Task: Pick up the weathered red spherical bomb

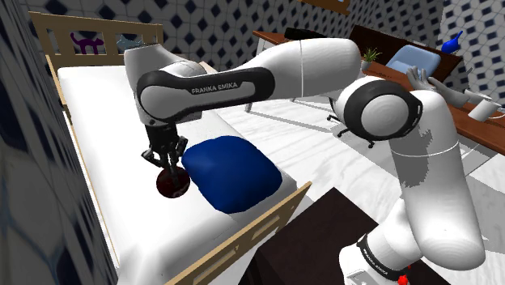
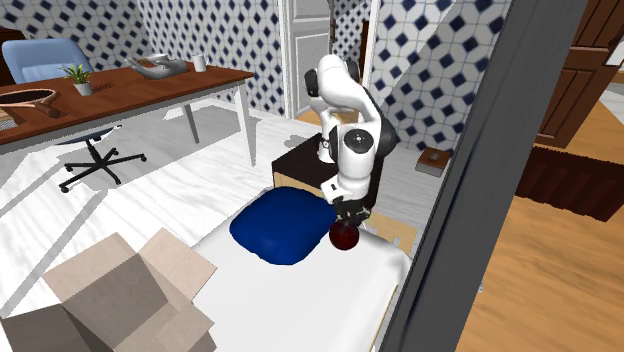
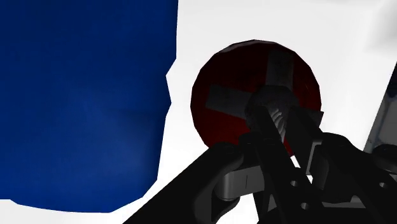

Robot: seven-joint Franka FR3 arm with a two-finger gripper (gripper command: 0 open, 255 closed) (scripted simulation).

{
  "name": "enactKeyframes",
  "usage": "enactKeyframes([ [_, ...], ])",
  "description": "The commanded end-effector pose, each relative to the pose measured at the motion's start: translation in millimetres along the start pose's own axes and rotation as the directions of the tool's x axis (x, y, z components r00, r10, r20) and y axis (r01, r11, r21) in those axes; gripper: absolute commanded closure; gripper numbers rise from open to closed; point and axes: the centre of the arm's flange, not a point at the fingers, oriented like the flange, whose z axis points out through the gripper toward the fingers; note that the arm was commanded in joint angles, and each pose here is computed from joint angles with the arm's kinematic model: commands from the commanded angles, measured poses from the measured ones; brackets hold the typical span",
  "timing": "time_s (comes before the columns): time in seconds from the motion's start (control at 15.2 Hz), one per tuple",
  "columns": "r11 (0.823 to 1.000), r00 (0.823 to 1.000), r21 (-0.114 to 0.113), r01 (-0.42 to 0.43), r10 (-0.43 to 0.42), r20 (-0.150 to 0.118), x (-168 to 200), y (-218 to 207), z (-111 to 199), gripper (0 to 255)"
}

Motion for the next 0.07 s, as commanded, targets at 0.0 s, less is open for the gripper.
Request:
enactKeyframes([
  [0.0,1.000,1.000,0.000,0.000,0.000,0.000,-1.1,0.5,-4.3,255],
])
